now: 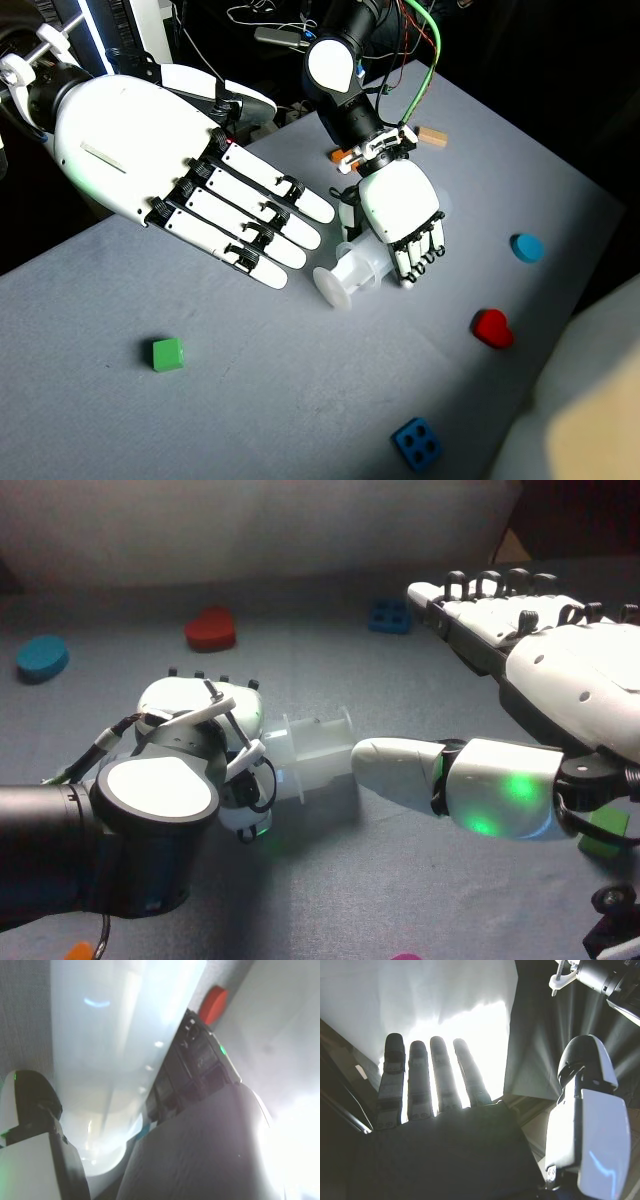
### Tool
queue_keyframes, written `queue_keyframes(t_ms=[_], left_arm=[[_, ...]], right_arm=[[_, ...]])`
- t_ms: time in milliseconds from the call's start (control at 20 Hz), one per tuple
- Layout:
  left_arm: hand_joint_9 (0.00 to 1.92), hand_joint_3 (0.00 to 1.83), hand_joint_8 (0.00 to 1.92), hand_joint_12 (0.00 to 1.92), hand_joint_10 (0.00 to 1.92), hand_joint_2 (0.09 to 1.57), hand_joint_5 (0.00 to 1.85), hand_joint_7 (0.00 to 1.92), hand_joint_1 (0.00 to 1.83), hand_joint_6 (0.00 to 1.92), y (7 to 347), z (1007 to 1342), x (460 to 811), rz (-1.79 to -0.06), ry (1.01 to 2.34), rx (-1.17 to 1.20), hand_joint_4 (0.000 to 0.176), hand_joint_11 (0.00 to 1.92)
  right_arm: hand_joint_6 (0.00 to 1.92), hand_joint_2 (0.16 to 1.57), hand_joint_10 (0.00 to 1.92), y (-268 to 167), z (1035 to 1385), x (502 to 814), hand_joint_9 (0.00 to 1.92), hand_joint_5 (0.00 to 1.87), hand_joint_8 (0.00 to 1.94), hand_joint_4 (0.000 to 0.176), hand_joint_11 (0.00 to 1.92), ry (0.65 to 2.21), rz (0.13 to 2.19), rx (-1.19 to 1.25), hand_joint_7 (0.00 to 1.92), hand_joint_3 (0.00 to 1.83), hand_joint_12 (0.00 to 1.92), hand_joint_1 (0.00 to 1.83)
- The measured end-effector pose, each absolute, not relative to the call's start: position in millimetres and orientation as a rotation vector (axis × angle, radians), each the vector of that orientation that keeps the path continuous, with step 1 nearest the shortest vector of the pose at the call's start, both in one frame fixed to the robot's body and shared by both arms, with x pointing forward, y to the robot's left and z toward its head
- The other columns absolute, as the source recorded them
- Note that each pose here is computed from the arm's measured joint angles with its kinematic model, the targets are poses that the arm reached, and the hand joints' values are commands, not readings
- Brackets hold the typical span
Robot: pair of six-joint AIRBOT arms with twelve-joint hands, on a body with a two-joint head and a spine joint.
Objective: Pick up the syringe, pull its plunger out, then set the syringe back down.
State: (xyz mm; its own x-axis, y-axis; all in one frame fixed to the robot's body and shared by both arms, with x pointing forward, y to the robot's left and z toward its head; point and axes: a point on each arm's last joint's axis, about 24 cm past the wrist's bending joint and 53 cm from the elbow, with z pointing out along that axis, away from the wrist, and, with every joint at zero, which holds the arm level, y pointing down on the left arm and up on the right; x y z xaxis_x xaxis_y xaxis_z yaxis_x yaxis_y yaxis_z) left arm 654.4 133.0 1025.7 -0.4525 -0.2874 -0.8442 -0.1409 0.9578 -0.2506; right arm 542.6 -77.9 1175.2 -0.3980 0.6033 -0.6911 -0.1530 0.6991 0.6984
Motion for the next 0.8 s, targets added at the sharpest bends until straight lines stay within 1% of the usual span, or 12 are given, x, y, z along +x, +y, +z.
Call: queue_keyframes(t_ms=[50,100,150,350,450,500,550,600,650,700,800], left_arm=[[0.79,0.00,1.20,1.31,1.42,1.20,0.73,0.84,1.35,1.25,132,1026,655,-0.175,2.044,-0.297,0.000,0.70],[0.79,0.00,1.20,1.31,1.42,1.20,0.73,0.84,1.35,1.25,132,1026,655,-0.175,2.044,-0.294,0.000,0.70],[0.80,0.00,1.22,1.37,1.43,1.19,0.78,0.83,1.36,1.19,131,1027,655,-0.176,2.044,-0.291,0.000,0.72],[0.80,0.00,1.22,1.36,1.43,1.19,0.79,0.81,1.35,1.20,126,1030,657,-0.207,2.029,-0.274,0.000,0.70],[0.80,0.00,1.23,1.35,1.43,1.19,0.78,0.81,1.35,1.19,121,1033,657,-0.253,2.022,-0.265,0.000,0.69],[0.80,0.00,1.23,1.34,1.43,1.19,0.78,0.80,1.35,1.19,115,1034,657,-0.282,2.023,-0.256,0.000,0.69],[0.79,0.01,1.23,1.61,1.36,1.18,0.77,0.78,1.46,1.16,108,1034,655,-0.312,2.026,-0.243,0.000,0.70],[0.78,0.01,1.23,1.66,1.35,1.18,0.77,0.78,1.48,1.16,97,1036,652,-0.348,2.028,-0.203,0.000,0.71],[0.78,0.00,1.23,1.67,1.34,1.18,0.77,0.77,1.48,1.16,94,1037,652,-0.359,2.025,-0.191,0.000,0.71],[0.78,0.00,1.23,1.68,1.34,1.18,0.76,0.77,1.48,1.16,89,1040,652,-0.380,2.015,-0.174,0.000,0.71],[0.78,0.00,1.23,1.67,1.34,1.18,0.76,0.78,1.48,1.16,87,1051,655,-0.401,1.995,-0.153,0.000,0.71]], right_arm=[[0.00,0.94,0.00,-77,1175,542,0.00,0.00,0.00,0.011,0.00,1.808,0.854,0.350,0.02,0.00,0.33,0.09],[0.00,0.94,0.00,-77,1174,542,0.00,0.00,0.00,0.011,0.00,1.812,0.855,0.350,0.02,0.00,0.33,0.09],[0.00,0.94,0.00,-77,1174,542,0.01,0.01,0.00,0.009,0.00,1.811,0.865,0.366,0.03,0.00,0.35,0.10],[0.00,0.94,0.00,-81,1168,542,0.00,0.00,0.00,0.007,0.00,1.816,0.944,0.522,0.03,0.00,0.32,0.09],[0.00,0.95,0.00,-85,1167,543,0.00,0.01,0.00,0.004,0.00,1.812,0.954,0.573,0.03,0.00,0.32,0.12],[0.00,0.95,0.00,-85,1168,544,0.01,0.01,0.00,0.000,0.00,1.805,0.958,0.577,0.03,0.00,0.31,0.21],[0.00,0.94,0.00,-87,1169,544,0.01,0.02,0.00,0.000,0.00,1.800,0.961,0.586,0.04,0.00,0.31,0.34],[0.00,0.93,0.01,-90,1171,546,0.02,0.02,0.01,0.000,0.00,1.791,0.967,0.604,0.05,0.00,0.30,0.46],[0.01,0.91,0.01,-91,1172,547,0.05,0.03,0.01,0.000,0.00,1.786,0.970,0.615,0.08,0.00,0.35,0.58],[0.01,0.90,0.01,-95,1175,548,0.07,0.04,0.01,0.000,0.00,1.771,0.982,0.642,0.11,0.00,0.41,0.64],[0.01,0.90,0.02,-100,1180,551,0.13,0.07,0.01,0.000,0.00,1.745,1.007,0.688,0.17,0.00,0.56,0.70]])
